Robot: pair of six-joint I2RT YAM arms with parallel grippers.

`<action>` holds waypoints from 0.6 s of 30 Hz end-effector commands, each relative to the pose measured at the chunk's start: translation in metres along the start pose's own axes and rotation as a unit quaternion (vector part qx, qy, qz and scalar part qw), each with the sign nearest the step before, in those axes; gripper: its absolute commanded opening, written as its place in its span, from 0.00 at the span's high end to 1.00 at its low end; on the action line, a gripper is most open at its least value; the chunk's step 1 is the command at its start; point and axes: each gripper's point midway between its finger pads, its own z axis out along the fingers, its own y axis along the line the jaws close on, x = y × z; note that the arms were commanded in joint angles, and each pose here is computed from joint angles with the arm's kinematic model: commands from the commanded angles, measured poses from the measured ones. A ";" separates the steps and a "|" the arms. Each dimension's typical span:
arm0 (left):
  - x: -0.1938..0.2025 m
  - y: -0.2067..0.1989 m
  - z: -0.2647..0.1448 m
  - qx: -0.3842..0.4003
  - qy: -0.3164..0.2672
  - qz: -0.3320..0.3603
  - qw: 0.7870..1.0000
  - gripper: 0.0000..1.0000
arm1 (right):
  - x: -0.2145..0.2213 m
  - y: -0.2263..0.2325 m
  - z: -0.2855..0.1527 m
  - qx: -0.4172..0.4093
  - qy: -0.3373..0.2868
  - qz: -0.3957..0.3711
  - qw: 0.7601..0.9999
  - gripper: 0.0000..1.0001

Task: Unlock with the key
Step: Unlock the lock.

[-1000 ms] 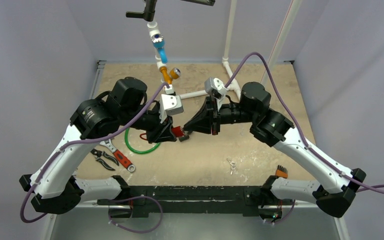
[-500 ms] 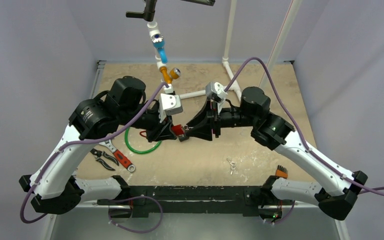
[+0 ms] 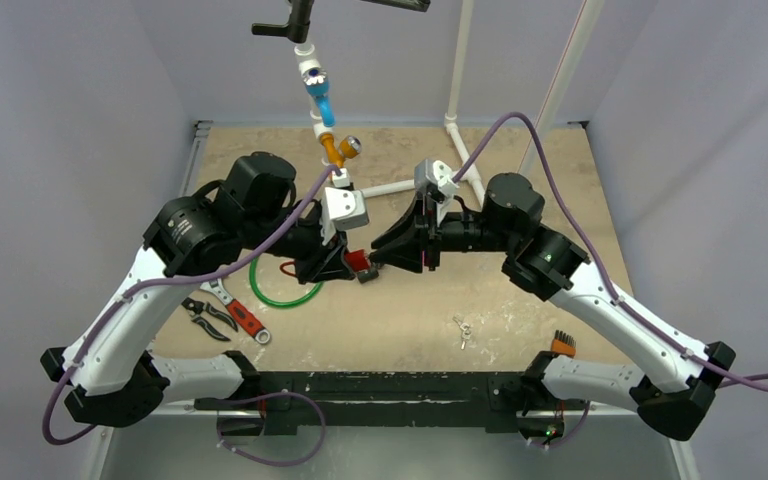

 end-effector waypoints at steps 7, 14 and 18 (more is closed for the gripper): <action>-0.020 0.000 -0.005 0.000 -0.034 0.025 0.999 1.00 | 0.004 0.002 -0.002 -0.003 0.000 -0.003 1.000 1.00; -0.022 0.000 -0.008 -0.002 -0.036 0.031 0.999 1.00 | 0.016 -0.002 -0.007 0.014 0.009 0.001 1.000 1.00; -0.024 0.000 -0.010 -0.005 -0.038 0.036 0.999 1.00 | 0.019 -0.001 -0.008 0.014 0.011 0.004 1.000 1.00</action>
